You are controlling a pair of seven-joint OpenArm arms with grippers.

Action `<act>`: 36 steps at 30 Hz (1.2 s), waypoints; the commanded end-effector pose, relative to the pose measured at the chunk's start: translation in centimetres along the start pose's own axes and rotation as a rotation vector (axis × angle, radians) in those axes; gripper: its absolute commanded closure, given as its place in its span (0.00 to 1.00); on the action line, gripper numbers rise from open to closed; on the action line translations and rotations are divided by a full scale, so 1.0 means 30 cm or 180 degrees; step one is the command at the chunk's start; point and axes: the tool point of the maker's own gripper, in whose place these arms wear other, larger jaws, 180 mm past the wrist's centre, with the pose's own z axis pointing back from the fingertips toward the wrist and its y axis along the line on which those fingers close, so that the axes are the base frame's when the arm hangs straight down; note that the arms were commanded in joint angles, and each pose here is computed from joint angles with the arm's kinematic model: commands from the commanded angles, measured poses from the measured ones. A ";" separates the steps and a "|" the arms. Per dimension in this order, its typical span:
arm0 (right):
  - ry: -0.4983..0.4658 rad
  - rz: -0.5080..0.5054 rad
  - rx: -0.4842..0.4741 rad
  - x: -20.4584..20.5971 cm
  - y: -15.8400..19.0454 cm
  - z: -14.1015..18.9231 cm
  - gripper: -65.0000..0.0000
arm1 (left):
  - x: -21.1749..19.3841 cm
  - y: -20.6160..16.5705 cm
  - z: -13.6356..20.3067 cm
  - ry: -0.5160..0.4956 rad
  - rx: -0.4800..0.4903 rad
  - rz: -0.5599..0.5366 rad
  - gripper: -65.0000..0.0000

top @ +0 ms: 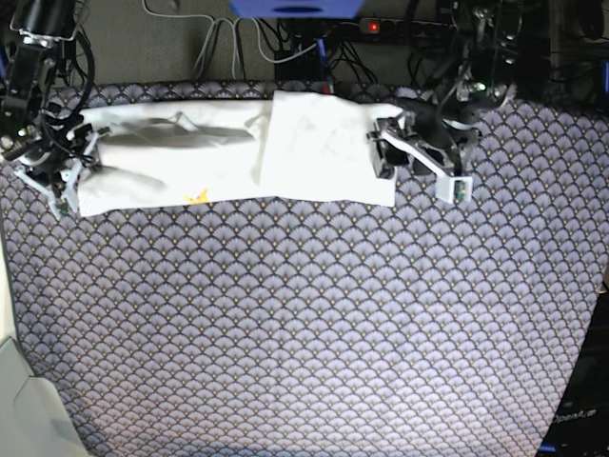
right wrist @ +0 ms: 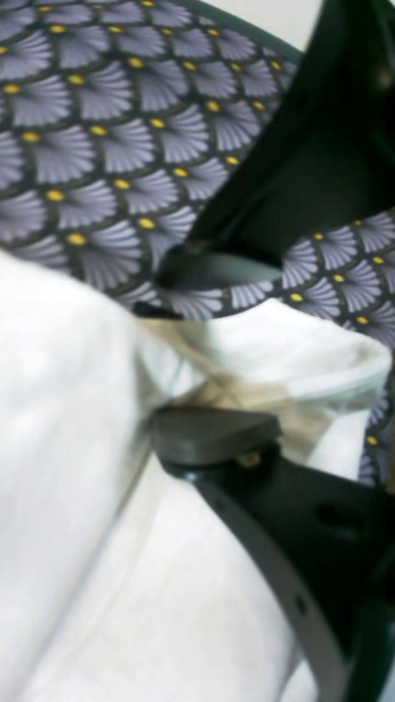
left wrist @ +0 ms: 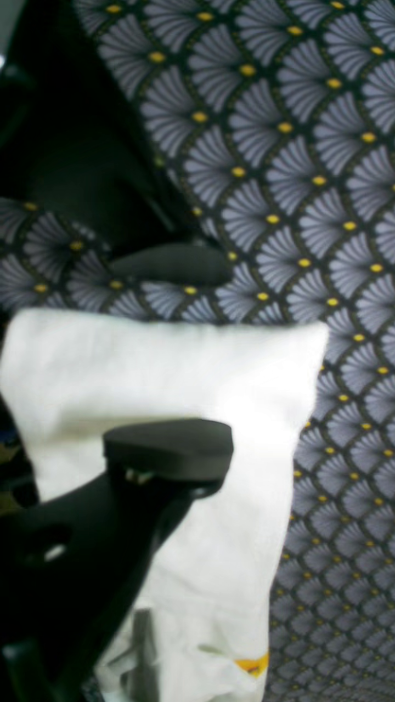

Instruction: Fold the T-shirt properly

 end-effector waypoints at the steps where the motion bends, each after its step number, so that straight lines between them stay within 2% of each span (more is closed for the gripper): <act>1: 0.0098 0.0043 -0.0129 -0.013 -0.047 0.015 0.46 | 0.023 -0.003 0.004 -0.0075 -0.0021 -0.0027 0.41; 15: 0.0096 0.0013 -0.0070 -0.015 -0.019 0.002 0.47 | 0.035 -0.002 -0.003 -0.0095 -0.0020 -0.0032 0.41; 18: 0.0090 -0.0009 -0.0033 -0.014 0.001 -0.005 0.55 | 0.035 -0.002 -0.003 -0.0095 -0.0020 -0.0032 0.42; 25: 0.0094 -0.0047 0.0035 -0.023 0.037 -0.015 1.00 | 0.036 0.000 -0.002 -0.0098 -0.0016 -0.0031 0.42; 31: 0.0056 -0.0029 0.0015 -0.008 0.035 -0.008 1.00 | 0.041 -0.003 0.000 -0.0110 -0.0023 -0.0035 0.42; 36: -0.0143 0.0112 -0.0153 0.069 0.006 0.051 1.00 | 0.045 -0.005 0.002 -0.0122 -0.0027 -0.0043 0.42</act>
